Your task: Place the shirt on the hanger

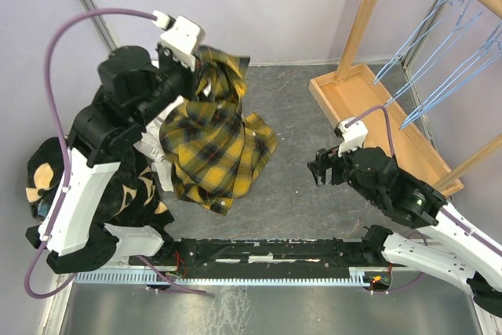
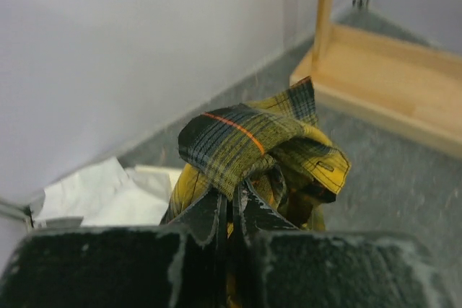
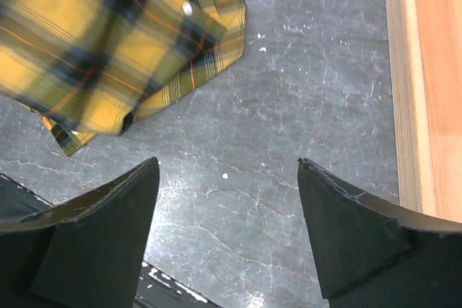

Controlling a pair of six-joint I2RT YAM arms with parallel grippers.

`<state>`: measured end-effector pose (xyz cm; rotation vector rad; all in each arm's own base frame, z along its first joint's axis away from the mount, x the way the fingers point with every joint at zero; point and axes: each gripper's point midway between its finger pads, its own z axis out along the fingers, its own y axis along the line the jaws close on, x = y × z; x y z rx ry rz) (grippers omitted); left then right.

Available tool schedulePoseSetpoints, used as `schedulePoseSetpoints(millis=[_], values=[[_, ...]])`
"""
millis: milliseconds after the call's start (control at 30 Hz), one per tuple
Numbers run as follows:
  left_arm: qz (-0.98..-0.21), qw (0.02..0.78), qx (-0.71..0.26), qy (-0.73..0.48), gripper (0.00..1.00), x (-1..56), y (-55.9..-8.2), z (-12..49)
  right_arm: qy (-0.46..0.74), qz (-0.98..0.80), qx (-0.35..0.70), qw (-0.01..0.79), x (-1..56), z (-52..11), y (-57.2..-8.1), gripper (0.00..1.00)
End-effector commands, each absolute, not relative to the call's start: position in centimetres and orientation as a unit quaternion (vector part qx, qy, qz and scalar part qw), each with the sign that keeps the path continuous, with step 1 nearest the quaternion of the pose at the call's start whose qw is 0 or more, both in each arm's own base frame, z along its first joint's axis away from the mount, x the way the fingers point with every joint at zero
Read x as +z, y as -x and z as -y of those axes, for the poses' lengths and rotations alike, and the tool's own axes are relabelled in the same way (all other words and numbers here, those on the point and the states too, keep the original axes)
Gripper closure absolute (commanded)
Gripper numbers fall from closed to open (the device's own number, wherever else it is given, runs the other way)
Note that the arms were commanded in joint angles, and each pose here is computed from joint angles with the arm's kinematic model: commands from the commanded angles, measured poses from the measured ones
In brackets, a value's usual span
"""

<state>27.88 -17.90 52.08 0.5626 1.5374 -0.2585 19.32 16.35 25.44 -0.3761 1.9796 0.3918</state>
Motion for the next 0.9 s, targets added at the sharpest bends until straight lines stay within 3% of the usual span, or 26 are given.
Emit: schedulePoseSetpoints(millis=[0,133,400,867], values=[[-0.717,0.639,-0.096,-0.261,0.97,47.8,-26.2,16.4,0.177,-0.79,0.189,0.555,27.4,-17.0,-19.4,0.12],[-0.733,0.621,-0.083,-0.267,0.97,45.4,-25.7,15.6,0.23,-0.753,0.235,0.57,29.0,-19.8,-19.2,0.06],[-0.735,0.617,-0.072,-0.27,0.97,45.1,-24.4,14.2,0.371,-0.648,0.278,0.604,33.3,-27.4,-20.6,0.09],[-0.736,0.63,-0.06,-0.242,0.97,46.4,-22.1,11.2,0.494,-0.533,0.407,0.553,37.4,-36.9,-27.6,0.04]])
